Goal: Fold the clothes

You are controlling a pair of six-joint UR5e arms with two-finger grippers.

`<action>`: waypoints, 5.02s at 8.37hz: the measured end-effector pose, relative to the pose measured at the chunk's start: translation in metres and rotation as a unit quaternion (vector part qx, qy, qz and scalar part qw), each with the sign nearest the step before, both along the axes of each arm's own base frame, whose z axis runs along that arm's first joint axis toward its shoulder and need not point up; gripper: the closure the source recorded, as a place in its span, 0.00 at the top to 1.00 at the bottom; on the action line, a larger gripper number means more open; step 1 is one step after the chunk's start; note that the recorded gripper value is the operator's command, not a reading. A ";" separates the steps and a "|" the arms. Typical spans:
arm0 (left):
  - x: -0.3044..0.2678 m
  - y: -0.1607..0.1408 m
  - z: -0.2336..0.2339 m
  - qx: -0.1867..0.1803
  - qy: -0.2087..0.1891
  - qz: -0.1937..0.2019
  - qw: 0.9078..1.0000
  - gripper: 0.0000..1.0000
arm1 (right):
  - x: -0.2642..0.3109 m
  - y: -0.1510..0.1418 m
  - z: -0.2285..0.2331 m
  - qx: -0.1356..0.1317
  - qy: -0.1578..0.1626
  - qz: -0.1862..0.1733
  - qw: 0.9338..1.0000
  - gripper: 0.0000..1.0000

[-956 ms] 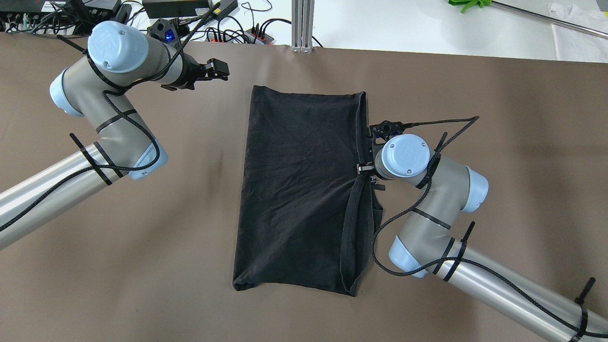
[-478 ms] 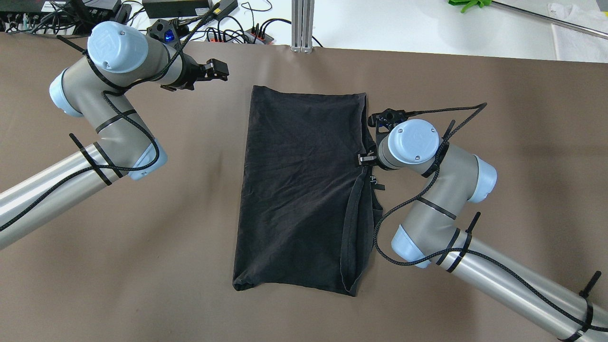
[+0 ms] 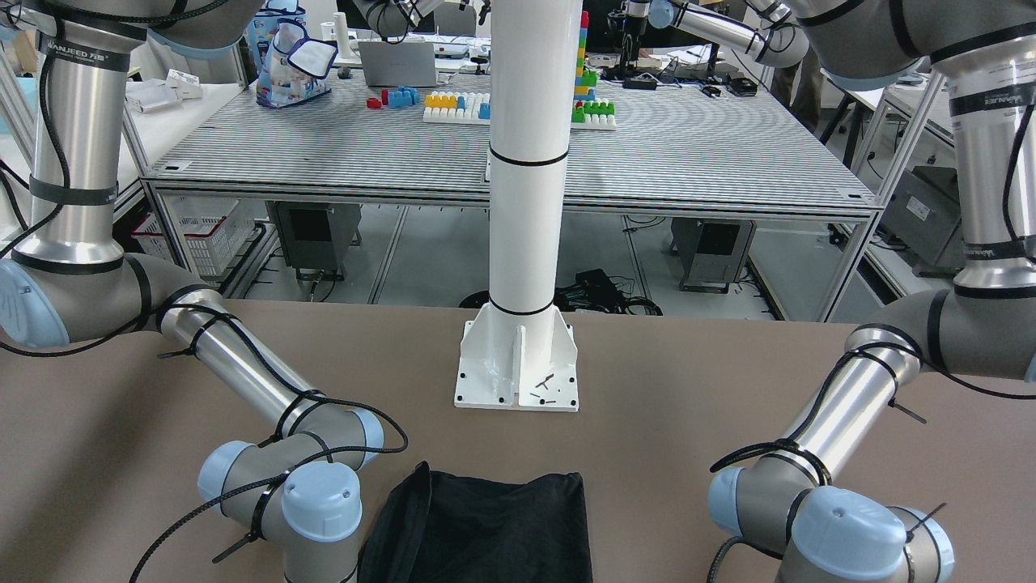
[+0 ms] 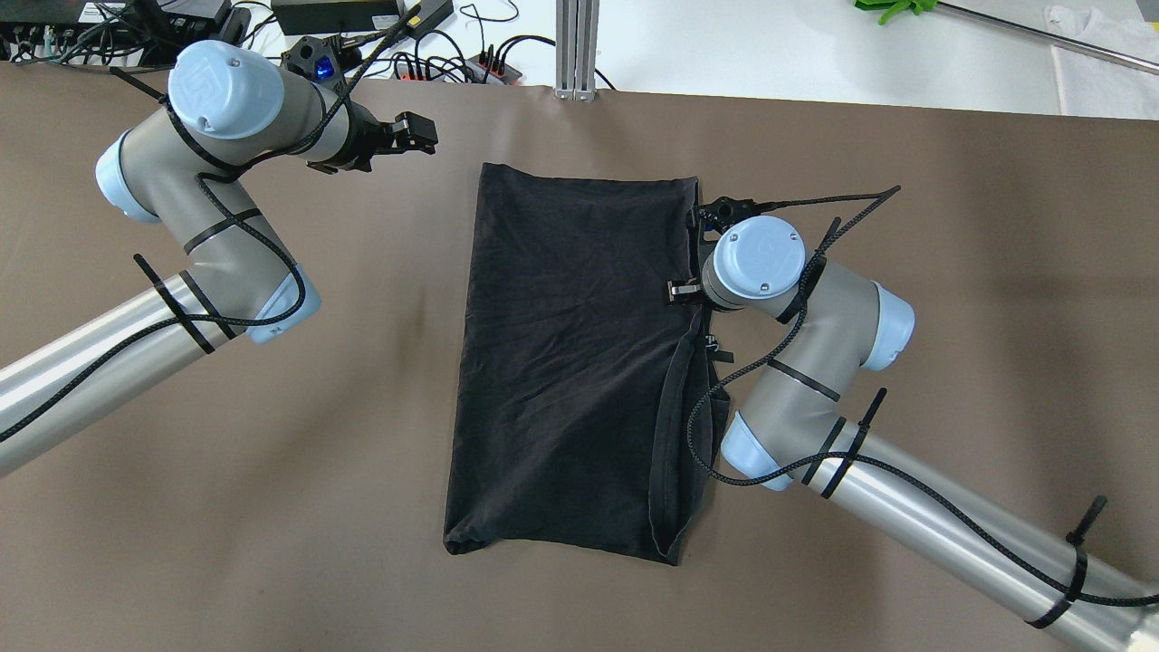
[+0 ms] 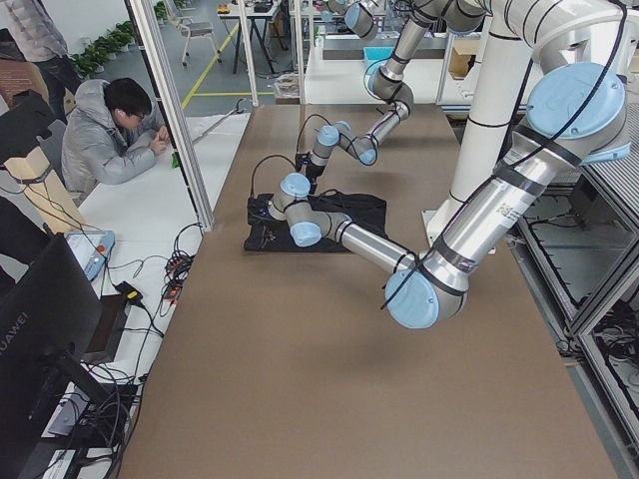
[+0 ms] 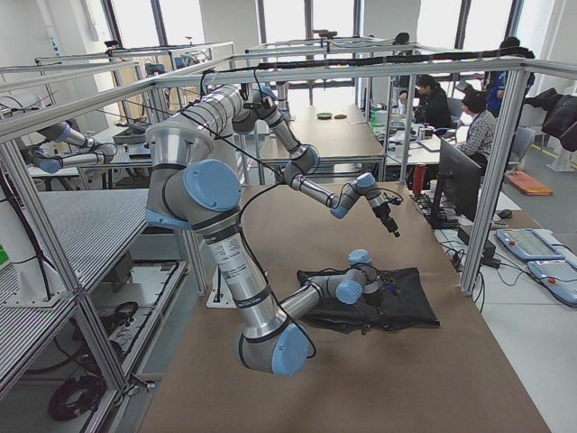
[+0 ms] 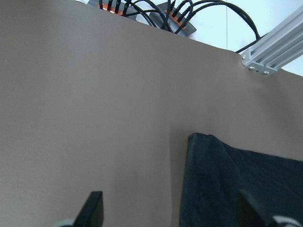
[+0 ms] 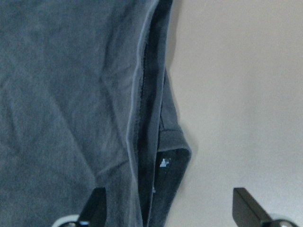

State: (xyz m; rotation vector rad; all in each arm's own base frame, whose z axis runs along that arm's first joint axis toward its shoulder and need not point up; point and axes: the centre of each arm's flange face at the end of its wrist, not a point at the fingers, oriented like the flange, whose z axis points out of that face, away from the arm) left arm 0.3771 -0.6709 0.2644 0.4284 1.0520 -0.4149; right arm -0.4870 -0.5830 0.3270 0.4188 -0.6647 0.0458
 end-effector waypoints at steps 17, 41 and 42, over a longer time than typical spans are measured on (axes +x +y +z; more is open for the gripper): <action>0.009 -0.003 -0.012 0.002 0.003 0.003 1.000 1.00 | 0.032 0.044 -0.046 -0.054 -0.204 -0.021 0.977 0.94; 0.022 -0.017 -0.041 0.008 0.004 0.004 1.000 1.00 | -0.015 0.186 -0.019 -0.099 -0.251 -0.036 0.962 0.94; 0.024 -0.016 -0.041 0.008 0.003 0.004 1.000 1.00 | -0.015 0.188 -0.012 -0.100 -0.247 -0.036 0.963 0.94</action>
